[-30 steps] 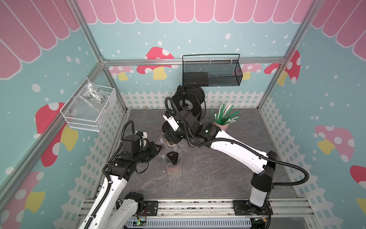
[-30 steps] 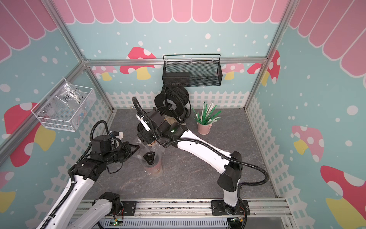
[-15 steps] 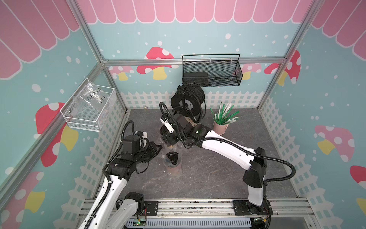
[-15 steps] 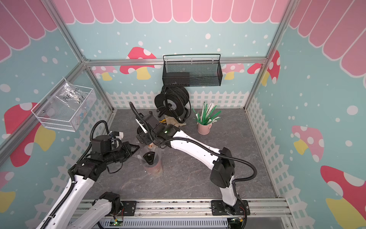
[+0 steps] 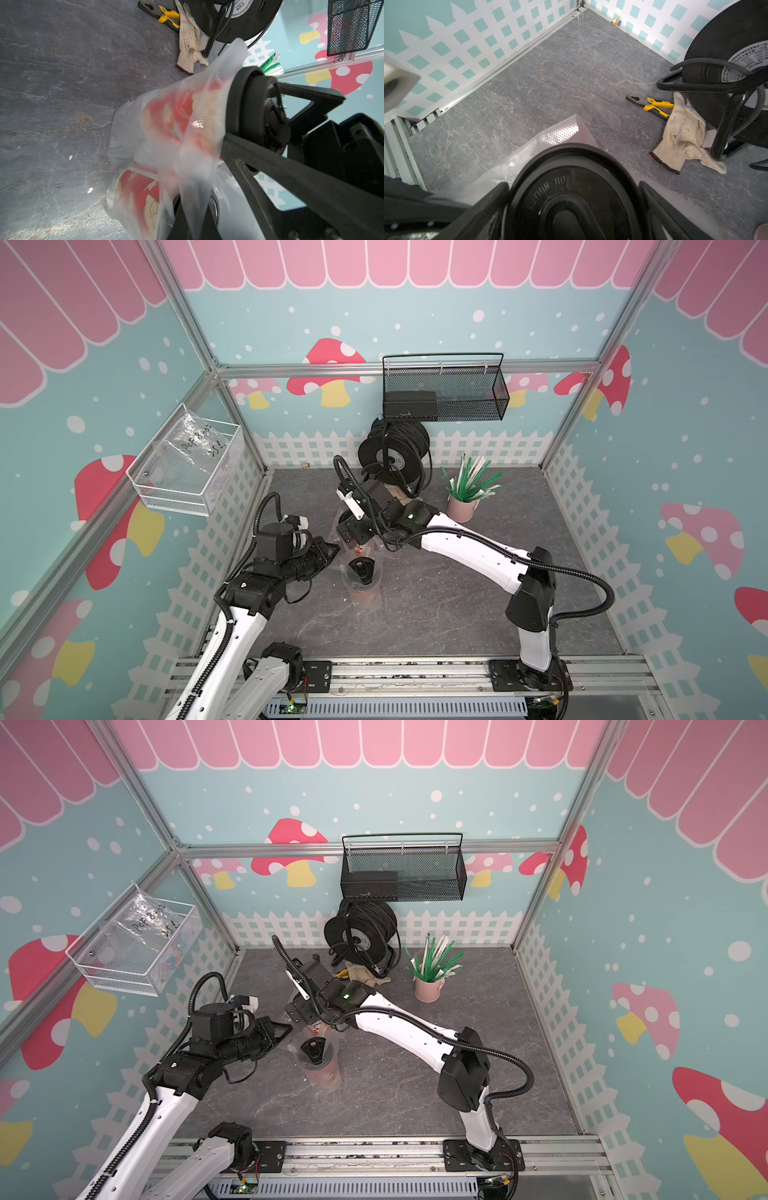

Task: Pack milk tea into plastic carrier bags
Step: Place the milk tea cup in the plastic carrier bag, then adjust the plastic carrier bag at the center of the board.

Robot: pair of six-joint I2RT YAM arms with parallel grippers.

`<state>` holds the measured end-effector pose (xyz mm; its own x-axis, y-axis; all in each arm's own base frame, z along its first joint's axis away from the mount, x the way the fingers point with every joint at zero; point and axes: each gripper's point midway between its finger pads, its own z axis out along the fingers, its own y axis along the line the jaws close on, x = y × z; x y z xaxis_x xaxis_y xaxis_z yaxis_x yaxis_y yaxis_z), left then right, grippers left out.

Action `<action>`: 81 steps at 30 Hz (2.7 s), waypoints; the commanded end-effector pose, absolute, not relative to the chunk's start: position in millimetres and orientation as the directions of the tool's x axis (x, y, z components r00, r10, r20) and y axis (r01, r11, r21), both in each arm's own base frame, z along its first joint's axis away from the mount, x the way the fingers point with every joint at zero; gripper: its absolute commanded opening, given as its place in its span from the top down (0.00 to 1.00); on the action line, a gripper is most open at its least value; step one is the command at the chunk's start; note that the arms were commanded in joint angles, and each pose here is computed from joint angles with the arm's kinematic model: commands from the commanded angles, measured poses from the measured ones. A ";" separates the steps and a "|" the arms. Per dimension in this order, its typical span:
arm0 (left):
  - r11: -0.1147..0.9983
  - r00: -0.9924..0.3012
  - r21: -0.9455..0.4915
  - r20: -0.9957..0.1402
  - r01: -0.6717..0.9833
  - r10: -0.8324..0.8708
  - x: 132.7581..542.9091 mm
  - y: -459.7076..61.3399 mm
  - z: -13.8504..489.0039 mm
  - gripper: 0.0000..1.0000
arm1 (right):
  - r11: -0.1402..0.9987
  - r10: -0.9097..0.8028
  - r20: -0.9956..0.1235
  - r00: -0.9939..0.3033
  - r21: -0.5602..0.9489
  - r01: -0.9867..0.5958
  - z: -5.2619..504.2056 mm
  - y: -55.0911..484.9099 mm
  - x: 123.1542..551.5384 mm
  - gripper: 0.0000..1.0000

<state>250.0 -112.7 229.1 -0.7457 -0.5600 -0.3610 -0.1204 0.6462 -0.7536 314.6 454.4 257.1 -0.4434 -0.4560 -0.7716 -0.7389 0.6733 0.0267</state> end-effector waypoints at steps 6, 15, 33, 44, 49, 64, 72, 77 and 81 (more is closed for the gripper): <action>0.657 -0.739 -0.744 -0.375 -0.121 -0.560 247.5 -108.3 232.7 1.00 | 0.663 -0.460 -0.770 -0.441 0.032 -0.748 259.4 452.3 311.2 0.01; 0.658 -0.742 -0.746 -0.380 -0.108 -0.552 247.9 -109.7 236.2 1.00 | 0.669 -0.350 -0.839 -0.417 0.088 -0.738 335.0 427.2 293.7 0.01; 0.662 -0.745 -0.742 -0.386 -0.099 -0.544 249.7 -110.4 238.6 1.00 | 0.683 -0.454 -0.655 -0.605 0.180 -0.708 237.7 417.0 268.0 0.14; 0.661 -0.742 -0.744 -0.389 -0.097 -0.547 248.1 -109.9 238.8 1.00 | 0.743 -0.484 -0.619 -0.618 0.082 -0.664 229.7 411.3 285.5 0.54; 0.660 -0.742 -0.745 -0.388 -0.097 -0.546 248.0 -110.0 238.7 1.00 | 0.760 -0.452 -0.657 -0.603 0.070 -0.646 249.3 407.1 290.4 0.83; 0.650 -0.725 -0.756 -0.406 -0.075 -0.556 248.4 -109.9 256.5 1.00 | 0.770 -0.385 -0.747 -0.542 0.063 -0.635 300.2 394.7 292.0 1.00; 0.652 -0.725 -0.755 -0.414 -0.064 -0.551 251.4 -111.0 266.8 1.00 | 0.775 -0.390 -0.750 -0.535 0.046 -0.630 304.7 392.3 294.1 1.00; 0.646 -0.731 -0.761 -0.404 -0.066 -0.550 251.7 -112.7 263.9 1.00 | 0.779 -0.406 -0.714 -0.570 0.055 -0.624 293.8 397.5 293.0 1.00; 0.656 -0.734 -0.751 -0.402 -0.077 -0.547 250.9 -111.2 258.1 1.00 | 0.778 -0.402 -0.733 -0.549 0.043 -0.627 297.0 394.6 295.0 1.00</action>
